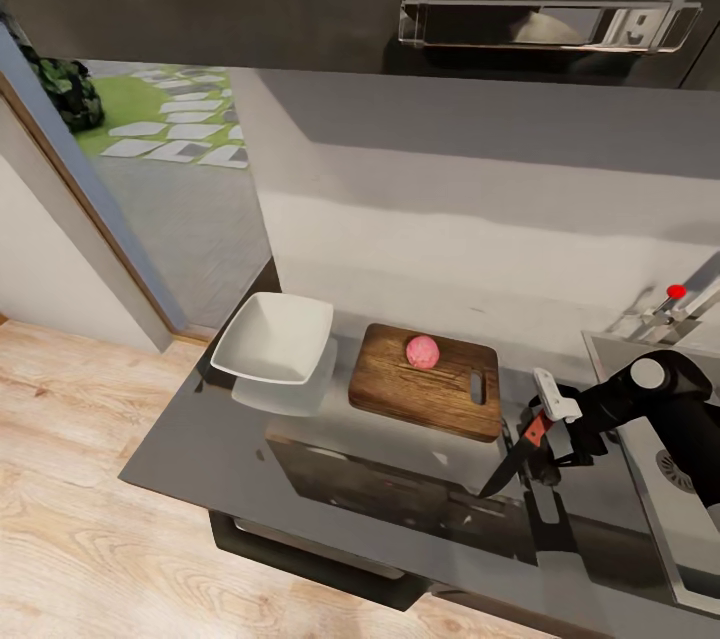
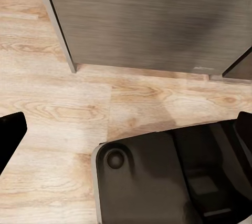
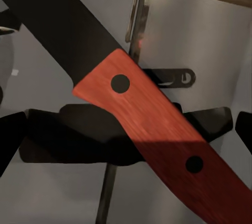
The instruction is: In the kitchen, take the Vidalia onion out of the sink, dice it on the chopping board with the paring knife, put the diced onion into the bowl on the countertop, then place both the paring knife and the chopping board into the sink.
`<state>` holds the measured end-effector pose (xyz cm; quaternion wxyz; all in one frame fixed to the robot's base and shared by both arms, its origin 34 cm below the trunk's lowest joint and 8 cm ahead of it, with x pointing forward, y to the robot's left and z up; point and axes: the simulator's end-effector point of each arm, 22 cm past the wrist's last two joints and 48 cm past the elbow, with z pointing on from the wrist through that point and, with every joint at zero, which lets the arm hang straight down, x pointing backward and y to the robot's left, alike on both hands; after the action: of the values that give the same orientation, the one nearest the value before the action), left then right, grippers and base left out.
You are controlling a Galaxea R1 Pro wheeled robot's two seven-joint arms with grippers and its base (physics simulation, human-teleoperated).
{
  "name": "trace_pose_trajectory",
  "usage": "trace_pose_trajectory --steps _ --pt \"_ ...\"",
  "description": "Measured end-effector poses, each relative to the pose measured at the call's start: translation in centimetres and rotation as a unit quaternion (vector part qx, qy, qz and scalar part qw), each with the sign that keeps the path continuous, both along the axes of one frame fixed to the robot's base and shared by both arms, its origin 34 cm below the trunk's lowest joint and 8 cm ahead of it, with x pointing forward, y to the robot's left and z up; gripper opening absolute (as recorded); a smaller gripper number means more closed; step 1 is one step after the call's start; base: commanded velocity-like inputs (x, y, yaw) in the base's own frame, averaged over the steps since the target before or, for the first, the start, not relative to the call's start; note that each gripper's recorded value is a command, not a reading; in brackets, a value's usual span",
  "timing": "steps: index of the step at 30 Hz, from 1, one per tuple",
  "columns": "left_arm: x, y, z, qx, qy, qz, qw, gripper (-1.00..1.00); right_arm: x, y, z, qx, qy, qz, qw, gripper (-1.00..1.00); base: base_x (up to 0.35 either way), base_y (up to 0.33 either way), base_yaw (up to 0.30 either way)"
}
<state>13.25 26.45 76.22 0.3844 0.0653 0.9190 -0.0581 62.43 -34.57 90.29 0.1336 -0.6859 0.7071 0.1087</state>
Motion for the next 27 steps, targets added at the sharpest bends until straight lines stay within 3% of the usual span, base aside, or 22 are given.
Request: trace_pose_trajectory --steps 27 --pt "0.01 0.03 0.00 0.000 0.000 -0.001 1.0000 1.00 -0.04 0.03 0.00 0.001 0.000 0.004 1.0000 1.00 0.000 0.000 0.000"
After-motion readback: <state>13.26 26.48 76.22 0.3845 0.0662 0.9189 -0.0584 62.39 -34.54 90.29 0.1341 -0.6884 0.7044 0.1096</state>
